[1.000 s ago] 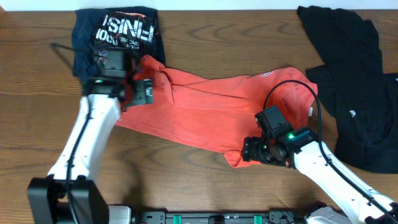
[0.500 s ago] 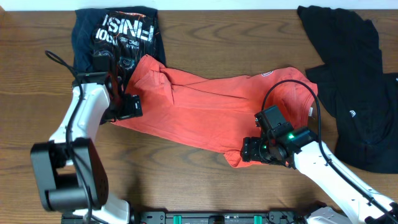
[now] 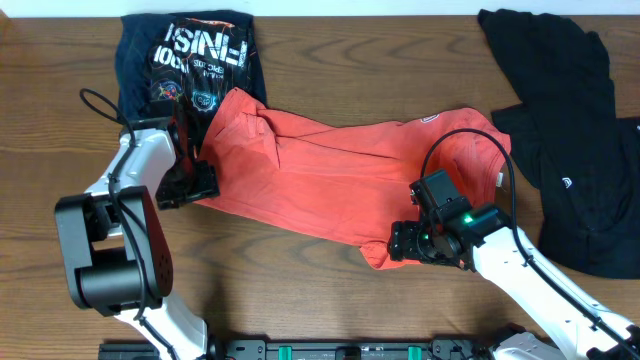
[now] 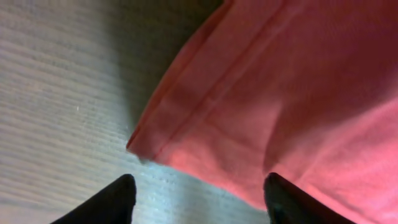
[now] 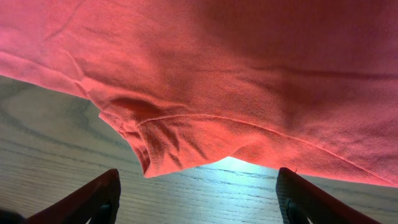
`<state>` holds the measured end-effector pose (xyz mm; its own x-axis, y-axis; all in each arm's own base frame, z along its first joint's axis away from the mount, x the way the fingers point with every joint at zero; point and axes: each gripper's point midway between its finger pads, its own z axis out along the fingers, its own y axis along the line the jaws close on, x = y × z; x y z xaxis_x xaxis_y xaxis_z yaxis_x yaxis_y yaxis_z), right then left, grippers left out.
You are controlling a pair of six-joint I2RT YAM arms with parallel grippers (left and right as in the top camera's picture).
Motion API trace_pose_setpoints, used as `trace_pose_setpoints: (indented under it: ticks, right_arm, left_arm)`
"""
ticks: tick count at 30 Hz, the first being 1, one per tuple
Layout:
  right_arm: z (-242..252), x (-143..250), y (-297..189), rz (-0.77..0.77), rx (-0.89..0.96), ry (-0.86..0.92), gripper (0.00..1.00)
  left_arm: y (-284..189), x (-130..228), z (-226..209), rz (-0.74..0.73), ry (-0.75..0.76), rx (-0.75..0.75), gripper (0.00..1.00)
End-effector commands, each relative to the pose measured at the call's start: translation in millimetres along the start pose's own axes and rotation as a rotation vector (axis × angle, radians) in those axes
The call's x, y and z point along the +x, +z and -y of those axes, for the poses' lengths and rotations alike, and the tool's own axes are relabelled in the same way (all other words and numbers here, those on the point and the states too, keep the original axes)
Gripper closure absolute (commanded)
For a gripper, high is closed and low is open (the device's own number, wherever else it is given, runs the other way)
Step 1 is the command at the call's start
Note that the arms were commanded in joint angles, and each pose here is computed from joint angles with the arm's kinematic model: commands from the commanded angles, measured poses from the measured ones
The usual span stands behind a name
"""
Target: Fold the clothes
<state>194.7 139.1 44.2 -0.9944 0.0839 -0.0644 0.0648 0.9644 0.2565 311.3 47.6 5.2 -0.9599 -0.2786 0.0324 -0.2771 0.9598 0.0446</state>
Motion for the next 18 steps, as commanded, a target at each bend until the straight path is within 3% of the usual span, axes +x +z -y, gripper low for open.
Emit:
trace_pose_setpoints:
  ticks: [1,5,7,13,18]
  right_arm:
    - [-1,2,0,-0.003,-0.001,-0.023,0.23]
    - [-1,2,0,-0.002,-0.001,-0.023,0.25]
    - [-1,2,0,-0.002,-0.001,-0.022,0.29]
    - [1,10,-4,-0.049,-0.009,0.001,0.36]
    - [4,10,-11,-0.046,-0.018,0.017,0.34]
  left_arm:
    - [12,7,-3,-0.024,-0.007,-0.005,0.44]
    - [16,11,-3,-0.034,-0.006,-0.006,0.73]
    - [16,17,-4,-0.054,-0.005,-0.009,0.94]
    - [1,36,-9,-0.105,-0.029,-0.023,0.94]
    - [-22,19,-17,0.015,-0.089,-0.02,0.94]
